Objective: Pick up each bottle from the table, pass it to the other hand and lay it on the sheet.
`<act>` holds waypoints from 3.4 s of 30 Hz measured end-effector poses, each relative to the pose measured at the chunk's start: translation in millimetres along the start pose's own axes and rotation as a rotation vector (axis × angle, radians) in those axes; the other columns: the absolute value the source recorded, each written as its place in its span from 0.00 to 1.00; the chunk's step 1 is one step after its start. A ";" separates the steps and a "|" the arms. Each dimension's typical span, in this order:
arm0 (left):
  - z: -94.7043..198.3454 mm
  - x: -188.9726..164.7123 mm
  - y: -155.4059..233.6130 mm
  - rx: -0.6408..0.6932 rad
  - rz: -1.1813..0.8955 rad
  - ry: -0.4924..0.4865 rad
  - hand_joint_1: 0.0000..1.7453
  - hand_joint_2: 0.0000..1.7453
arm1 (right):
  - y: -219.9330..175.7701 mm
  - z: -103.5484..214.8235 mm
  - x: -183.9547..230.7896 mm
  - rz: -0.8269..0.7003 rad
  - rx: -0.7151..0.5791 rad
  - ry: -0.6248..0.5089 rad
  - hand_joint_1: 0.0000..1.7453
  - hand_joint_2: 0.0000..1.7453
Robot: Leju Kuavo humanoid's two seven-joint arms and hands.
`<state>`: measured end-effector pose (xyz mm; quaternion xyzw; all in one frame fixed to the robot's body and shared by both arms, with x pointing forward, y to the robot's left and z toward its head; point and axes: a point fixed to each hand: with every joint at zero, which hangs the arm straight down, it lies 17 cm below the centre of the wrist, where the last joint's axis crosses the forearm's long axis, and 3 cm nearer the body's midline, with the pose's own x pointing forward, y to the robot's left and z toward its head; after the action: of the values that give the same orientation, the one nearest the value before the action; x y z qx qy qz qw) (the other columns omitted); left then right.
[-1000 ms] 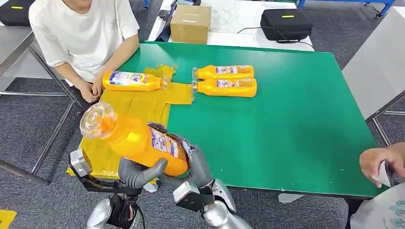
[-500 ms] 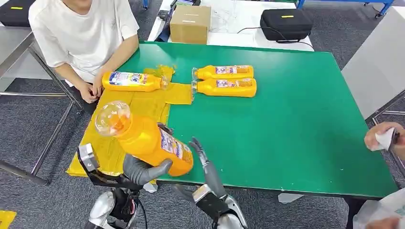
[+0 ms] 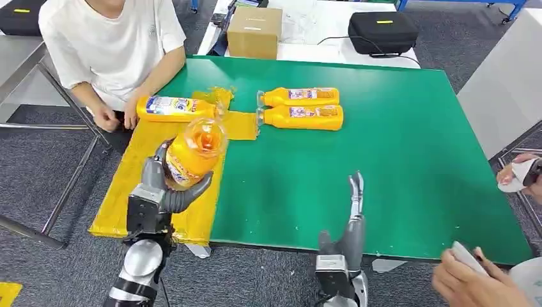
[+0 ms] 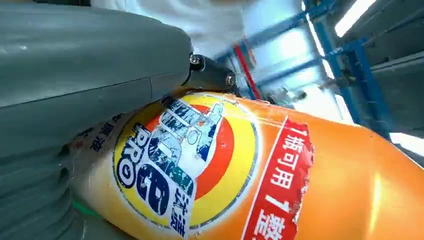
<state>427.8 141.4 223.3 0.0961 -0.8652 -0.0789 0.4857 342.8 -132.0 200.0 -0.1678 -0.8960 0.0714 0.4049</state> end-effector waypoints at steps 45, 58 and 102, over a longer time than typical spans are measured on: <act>51.5 -231.7 -46.4 -0.628 -0.877 0.474 0.00 1.00 | 23.8 -6.6 -0.9 -0.343 0.072 0.101 0.00 0.00; 46.3 -206.3 -89.4 -0.771 -0.338 0.504 0.00 1.00 | 20.9 -25.2 -15.5 -0.369 0.051 0.110 0.00 0.00; -10.7 97.5 52.4 0.282 0.485 -0.231 0.00 1.00 | 13.0 34.7 -136.3 0.507 0.492 0.140 0.00 1.00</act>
<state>382.5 168.0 321.4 -0.0567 -0.9148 0.1499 0.3708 403.9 -168.5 78.0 -0.2869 -0.7521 0.3714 0.4627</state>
